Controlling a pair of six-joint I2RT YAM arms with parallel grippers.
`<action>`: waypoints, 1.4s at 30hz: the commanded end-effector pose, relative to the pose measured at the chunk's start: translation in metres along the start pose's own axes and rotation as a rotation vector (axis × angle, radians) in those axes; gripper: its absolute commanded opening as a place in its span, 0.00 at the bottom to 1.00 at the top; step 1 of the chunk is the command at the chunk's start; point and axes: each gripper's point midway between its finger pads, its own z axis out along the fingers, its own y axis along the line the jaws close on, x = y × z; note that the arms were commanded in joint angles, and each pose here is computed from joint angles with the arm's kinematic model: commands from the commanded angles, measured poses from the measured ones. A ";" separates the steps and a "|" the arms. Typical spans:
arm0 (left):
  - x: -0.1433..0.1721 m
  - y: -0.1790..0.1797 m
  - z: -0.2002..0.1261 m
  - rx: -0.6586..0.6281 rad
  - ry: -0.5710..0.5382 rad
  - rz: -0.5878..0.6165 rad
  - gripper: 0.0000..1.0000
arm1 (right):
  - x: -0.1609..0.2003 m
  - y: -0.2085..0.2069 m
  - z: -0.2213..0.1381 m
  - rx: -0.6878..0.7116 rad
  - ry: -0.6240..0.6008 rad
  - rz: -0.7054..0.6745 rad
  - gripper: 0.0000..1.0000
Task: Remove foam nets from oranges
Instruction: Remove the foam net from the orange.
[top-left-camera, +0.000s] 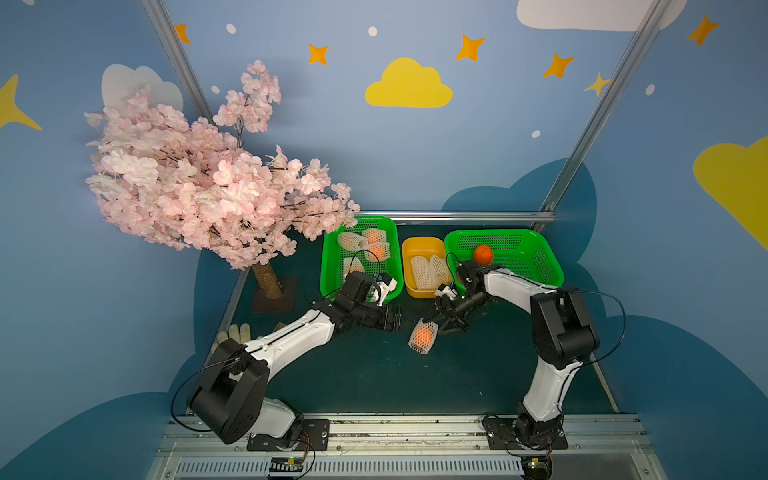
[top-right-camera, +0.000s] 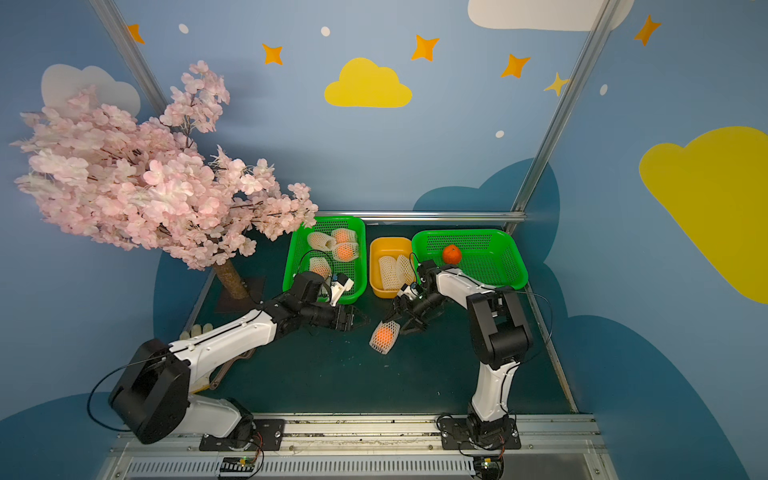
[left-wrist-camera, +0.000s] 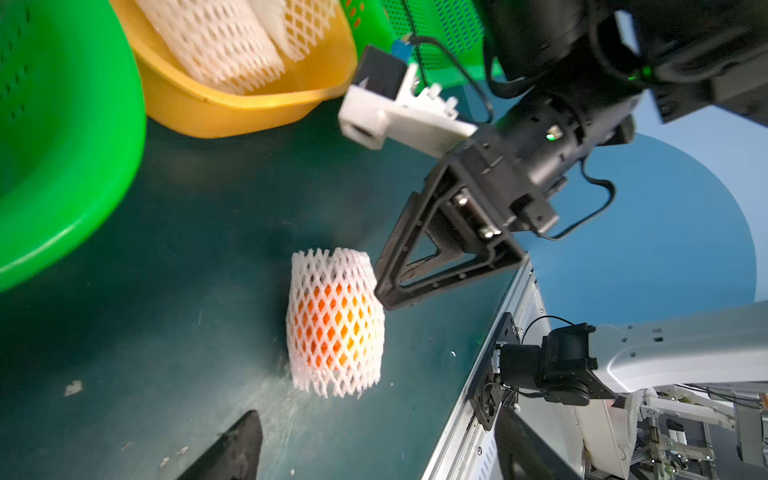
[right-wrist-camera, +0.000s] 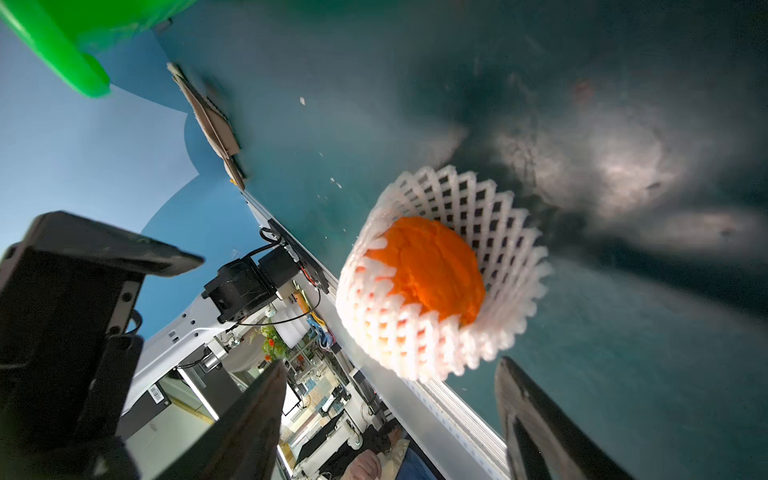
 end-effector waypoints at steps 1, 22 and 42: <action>-0.006 -0.007 -0.013 -0.001 -0.047 0.088 0.87 | -0.005 -0.003 0.007 0.016 0.005 0.007 0.75; -0.002 -0.015 -0.040 -0.012 -0.143 0.169 0.88 | -0.029 -0.015 0.016 0.105 -0.030 -0.012 0.41; -0.002 -0.010 0.001 0.079 -0.030 0.105 0.88 | -0.016 0.027 -0.009 0.159 -0.174 -0.224 0.04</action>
